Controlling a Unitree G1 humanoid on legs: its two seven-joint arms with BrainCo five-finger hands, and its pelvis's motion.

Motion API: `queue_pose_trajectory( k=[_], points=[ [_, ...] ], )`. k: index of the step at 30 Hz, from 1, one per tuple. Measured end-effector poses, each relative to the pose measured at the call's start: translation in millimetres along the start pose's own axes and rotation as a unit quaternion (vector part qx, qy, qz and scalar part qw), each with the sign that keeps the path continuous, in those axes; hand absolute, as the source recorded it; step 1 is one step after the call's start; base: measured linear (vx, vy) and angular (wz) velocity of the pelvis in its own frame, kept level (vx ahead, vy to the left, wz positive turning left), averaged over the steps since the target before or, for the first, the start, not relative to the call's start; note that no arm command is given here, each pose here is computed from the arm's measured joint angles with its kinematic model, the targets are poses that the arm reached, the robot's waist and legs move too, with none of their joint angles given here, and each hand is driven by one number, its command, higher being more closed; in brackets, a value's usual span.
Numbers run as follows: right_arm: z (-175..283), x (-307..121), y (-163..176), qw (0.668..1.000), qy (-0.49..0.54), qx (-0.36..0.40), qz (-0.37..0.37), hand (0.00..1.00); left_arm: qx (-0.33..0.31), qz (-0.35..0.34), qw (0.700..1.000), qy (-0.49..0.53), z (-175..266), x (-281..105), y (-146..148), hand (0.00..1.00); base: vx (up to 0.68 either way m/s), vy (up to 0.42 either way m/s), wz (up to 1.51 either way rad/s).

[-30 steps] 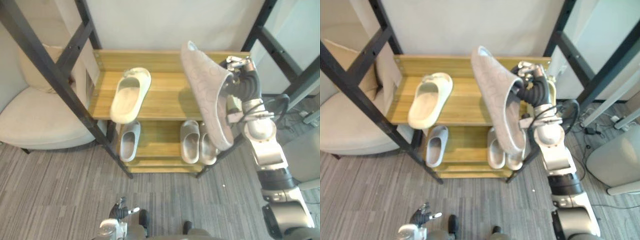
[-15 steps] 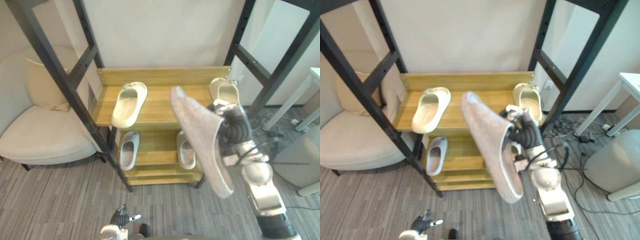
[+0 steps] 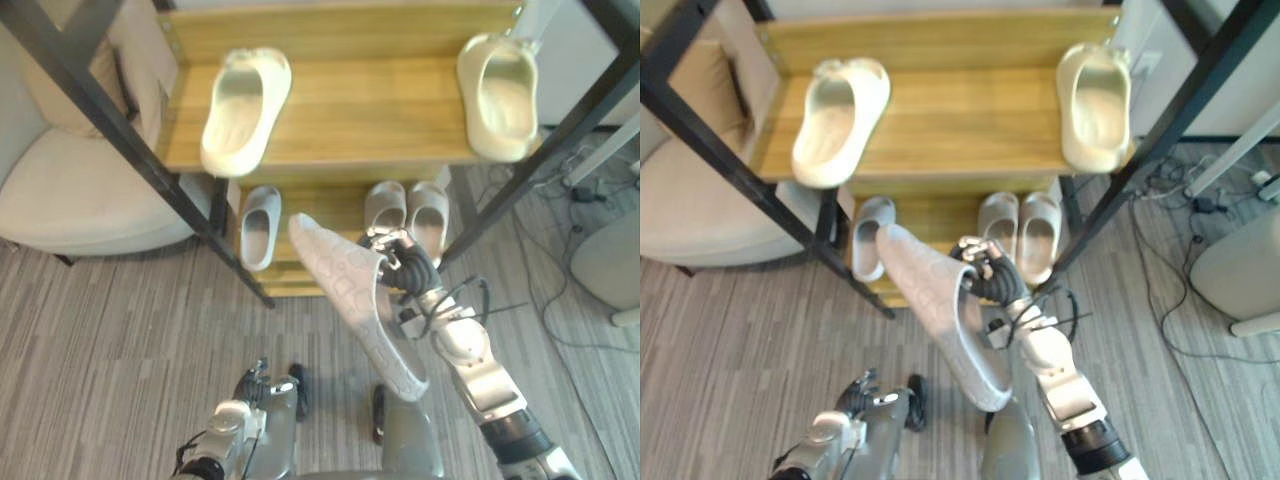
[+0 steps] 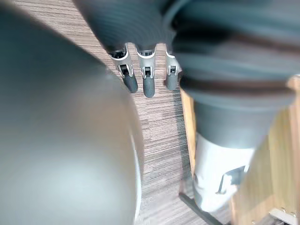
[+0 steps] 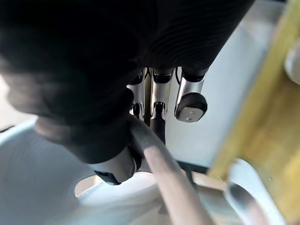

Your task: Organize the slippers on the shoe rack

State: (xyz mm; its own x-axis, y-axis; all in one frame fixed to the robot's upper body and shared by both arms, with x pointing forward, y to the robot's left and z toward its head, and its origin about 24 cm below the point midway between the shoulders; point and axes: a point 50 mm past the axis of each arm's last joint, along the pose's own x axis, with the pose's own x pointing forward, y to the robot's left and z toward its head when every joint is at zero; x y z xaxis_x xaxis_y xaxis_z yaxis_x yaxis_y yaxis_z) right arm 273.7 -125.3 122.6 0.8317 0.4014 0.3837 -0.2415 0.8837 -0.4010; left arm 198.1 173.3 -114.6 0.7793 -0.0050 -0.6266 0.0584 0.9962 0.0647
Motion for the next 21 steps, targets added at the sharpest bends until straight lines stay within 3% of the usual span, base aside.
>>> queue_pose_trajectory(
  k=[11, 21],
  points=[
    [24.1, 54.5, -36.5, 0.991, -0.055, -0.112, -0.048, 1.0, -0.041, 0.014, 0.988, -0.146, 86.1, 15.5, 6.8, 0.0, -0.09, -0.001, 0.09],
    [58.7, 79.8, -66.0, 0.975, -0.112, -0.157, -0.114, 1.0, -0.118, 0.031, 0.963, -0.24, 130.3, 8.7, 13.8, 0.0, -0.07, -0.047, 0.08]
  ],
)
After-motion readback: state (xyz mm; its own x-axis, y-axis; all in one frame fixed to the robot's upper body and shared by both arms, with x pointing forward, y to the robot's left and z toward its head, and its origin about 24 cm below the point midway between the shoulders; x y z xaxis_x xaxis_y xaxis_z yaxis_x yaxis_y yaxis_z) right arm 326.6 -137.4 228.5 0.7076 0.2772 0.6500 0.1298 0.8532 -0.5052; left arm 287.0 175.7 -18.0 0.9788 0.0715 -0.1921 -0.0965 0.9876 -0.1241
